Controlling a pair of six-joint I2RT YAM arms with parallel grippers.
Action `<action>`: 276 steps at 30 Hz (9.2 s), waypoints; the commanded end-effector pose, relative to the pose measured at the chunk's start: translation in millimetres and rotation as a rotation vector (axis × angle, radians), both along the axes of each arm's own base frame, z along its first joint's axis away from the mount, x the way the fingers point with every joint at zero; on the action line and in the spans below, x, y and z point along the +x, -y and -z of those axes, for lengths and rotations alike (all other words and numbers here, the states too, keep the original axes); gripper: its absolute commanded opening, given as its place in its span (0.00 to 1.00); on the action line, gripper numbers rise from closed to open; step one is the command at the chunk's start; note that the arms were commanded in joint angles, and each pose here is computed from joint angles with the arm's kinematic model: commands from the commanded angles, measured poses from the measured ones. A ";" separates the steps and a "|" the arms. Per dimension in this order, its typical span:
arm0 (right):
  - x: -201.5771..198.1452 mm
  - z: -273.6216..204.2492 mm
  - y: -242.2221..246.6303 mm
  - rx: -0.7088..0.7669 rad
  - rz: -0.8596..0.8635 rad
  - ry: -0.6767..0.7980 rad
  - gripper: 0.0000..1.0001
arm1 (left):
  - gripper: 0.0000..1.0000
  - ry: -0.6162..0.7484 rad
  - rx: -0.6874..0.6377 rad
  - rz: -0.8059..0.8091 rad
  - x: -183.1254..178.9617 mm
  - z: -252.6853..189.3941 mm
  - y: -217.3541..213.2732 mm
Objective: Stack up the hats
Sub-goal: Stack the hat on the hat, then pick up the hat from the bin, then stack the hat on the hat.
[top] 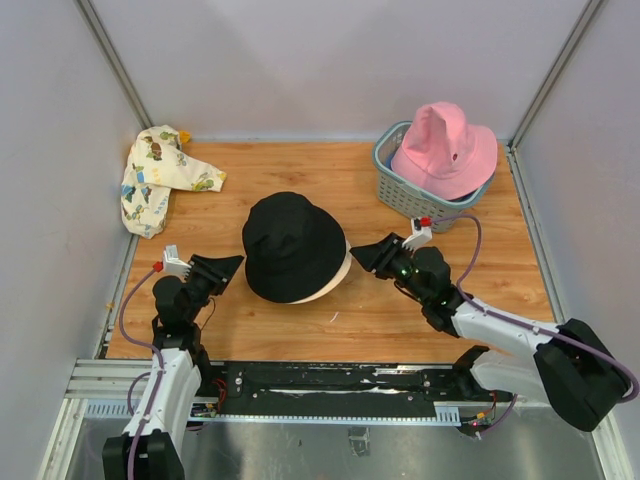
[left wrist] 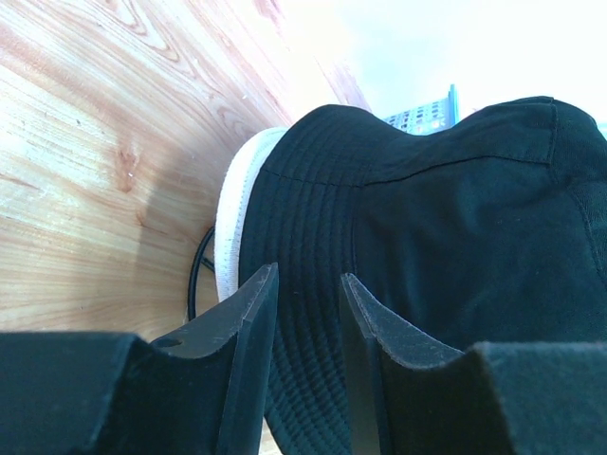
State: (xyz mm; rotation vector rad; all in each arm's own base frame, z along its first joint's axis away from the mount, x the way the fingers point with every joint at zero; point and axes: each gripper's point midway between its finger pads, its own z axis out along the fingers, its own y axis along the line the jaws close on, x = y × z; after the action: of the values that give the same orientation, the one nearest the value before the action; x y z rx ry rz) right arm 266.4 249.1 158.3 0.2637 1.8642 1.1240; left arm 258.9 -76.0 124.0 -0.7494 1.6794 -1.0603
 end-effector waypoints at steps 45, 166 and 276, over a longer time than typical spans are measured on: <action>-6.0 -18.8 -56.8 0.201 -0.195 0.016 0.37 | 0.33 0.005 -0.005 0.060 -1.2 14.6 16.6; 244.5 -178.4 214.6 -1.197 0.598 0.227 0.68 | 0.67 -0.010 0.138 0.027 3.4 -5.5 10.8; 35.4 -164.8 -107.9 -0.456 -0.277 0.368 0.01 | 0.96 0.203 -0.202 0.266 -40.4 -96.6 54.1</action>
State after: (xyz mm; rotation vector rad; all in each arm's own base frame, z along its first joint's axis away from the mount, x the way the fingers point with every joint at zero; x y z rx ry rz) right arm 298.3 361.7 322.8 -0.4729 1.7957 0.8023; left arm 230.1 -119.0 213.3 -0.5512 1.5791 -1.3163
